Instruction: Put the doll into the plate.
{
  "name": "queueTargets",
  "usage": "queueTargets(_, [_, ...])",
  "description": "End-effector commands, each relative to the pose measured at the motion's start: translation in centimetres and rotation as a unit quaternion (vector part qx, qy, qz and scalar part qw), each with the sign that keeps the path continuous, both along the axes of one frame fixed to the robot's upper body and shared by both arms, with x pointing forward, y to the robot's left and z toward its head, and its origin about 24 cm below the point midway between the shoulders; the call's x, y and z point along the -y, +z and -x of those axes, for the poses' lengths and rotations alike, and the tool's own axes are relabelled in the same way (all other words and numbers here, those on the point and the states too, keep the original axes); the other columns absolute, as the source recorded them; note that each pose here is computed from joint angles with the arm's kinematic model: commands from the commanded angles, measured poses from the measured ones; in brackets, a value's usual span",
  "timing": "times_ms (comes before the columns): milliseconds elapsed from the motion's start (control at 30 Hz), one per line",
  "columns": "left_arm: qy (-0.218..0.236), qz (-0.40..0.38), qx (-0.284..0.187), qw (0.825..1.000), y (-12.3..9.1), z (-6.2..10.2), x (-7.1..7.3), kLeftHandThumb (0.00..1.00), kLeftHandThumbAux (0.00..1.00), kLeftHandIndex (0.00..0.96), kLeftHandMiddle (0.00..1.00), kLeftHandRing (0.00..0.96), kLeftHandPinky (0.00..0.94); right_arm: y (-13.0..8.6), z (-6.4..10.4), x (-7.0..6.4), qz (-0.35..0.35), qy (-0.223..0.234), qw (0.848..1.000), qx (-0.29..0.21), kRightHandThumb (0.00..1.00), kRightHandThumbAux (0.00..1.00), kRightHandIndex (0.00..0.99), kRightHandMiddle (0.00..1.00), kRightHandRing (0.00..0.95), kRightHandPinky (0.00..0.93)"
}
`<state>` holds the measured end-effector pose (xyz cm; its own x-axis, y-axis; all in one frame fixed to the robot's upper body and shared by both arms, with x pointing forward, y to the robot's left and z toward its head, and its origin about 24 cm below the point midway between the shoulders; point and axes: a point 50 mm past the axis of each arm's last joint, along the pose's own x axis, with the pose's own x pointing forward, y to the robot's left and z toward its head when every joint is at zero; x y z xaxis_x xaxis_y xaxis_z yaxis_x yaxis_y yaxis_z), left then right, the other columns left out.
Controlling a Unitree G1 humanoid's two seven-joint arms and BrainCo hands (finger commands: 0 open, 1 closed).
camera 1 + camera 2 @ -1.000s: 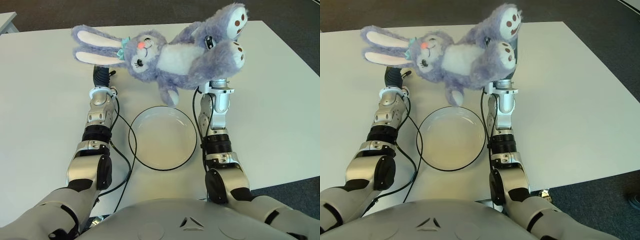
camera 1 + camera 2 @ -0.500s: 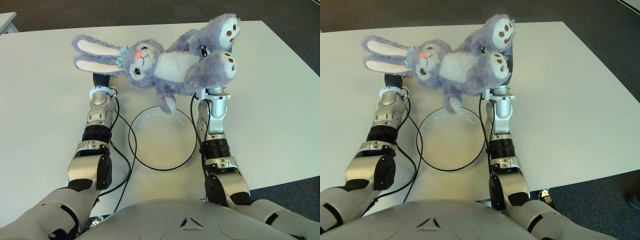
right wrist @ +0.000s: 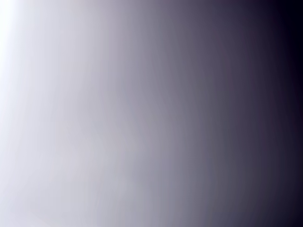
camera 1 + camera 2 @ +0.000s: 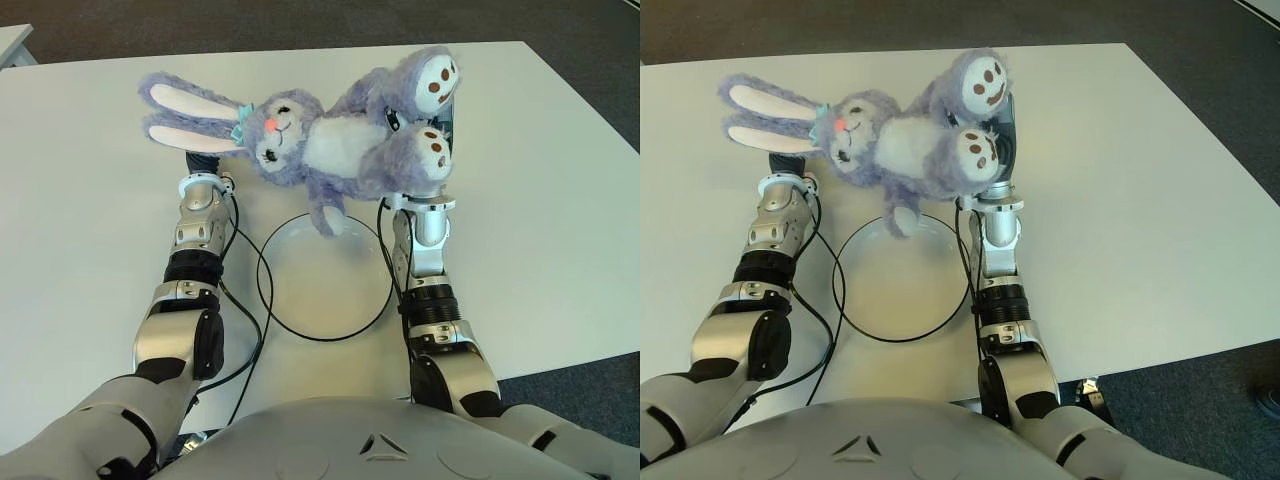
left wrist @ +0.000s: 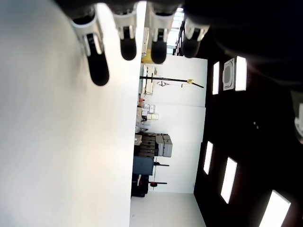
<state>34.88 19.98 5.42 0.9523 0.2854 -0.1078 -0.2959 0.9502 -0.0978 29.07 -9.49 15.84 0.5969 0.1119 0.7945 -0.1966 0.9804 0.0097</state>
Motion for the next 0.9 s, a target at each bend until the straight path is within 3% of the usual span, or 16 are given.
queueTargets(33, [0.004,0.003,-0.044,0.999,-1.85,0.70,-0.07,0.000,0.392,0.000,0.097,0.058,0.000,-0.55,0.20,-0.35,-0.004,-0.003,1.000,-0.002,0.718,0.713,0.438,0.844,0.859,0.867])
queueTargets(900, [0.003,0.003,-0.048,0.999,-1.92,0.62,-0.14,0.000,0.394,0.000,0.091,0.057,0.000,-1.33,0.47,-0.77,0.070,-0.095,0.991,0.056,0.709,0.717,0.432,0.829,0.846,0.868])
